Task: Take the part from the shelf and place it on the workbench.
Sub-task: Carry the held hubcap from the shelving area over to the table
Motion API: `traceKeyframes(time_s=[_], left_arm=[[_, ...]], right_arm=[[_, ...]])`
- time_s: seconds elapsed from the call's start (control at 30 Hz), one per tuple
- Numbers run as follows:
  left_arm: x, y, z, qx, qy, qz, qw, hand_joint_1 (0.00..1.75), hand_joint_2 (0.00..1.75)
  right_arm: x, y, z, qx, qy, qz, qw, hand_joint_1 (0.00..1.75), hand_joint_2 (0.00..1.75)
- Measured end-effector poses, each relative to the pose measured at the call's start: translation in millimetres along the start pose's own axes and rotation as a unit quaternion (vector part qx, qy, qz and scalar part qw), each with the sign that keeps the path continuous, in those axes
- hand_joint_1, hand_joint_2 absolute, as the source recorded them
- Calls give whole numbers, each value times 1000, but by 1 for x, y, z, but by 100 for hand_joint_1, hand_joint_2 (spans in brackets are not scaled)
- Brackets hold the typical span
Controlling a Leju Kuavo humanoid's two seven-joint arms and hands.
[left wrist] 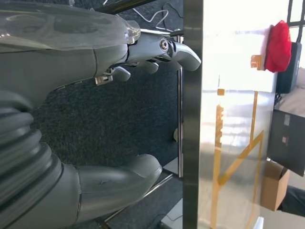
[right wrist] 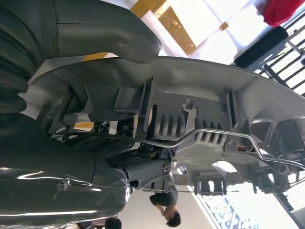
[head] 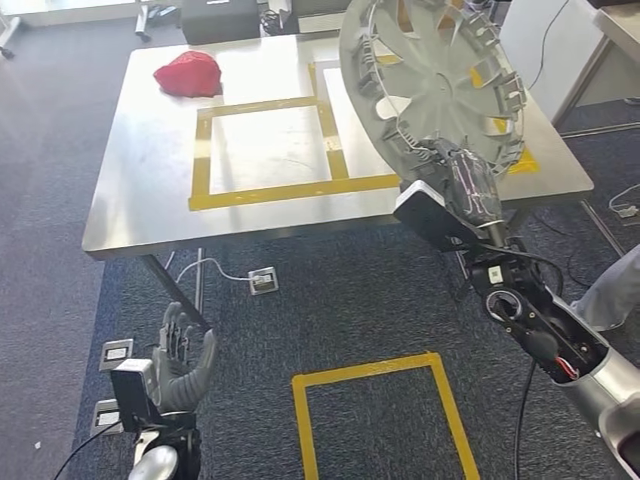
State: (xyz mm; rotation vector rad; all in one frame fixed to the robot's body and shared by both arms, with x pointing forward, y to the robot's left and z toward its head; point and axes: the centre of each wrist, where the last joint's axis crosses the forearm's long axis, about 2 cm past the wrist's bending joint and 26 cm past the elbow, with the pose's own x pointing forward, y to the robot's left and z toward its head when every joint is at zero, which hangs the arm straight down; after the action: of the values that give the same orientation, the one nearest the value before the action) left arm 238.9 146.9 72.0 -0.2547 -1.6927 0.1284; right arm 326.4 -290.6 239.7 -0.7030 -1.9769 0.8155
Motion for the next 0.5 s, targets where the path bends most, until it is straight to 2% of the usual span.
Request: traceKeyframes(time_s=[0.5], left_arm=[[1, -1, -2, -5, 1, 2, 1000, 0, 175]], right_arm=[[-11, -8, -16, -15, 18, 14, 1000, 175, 175]])
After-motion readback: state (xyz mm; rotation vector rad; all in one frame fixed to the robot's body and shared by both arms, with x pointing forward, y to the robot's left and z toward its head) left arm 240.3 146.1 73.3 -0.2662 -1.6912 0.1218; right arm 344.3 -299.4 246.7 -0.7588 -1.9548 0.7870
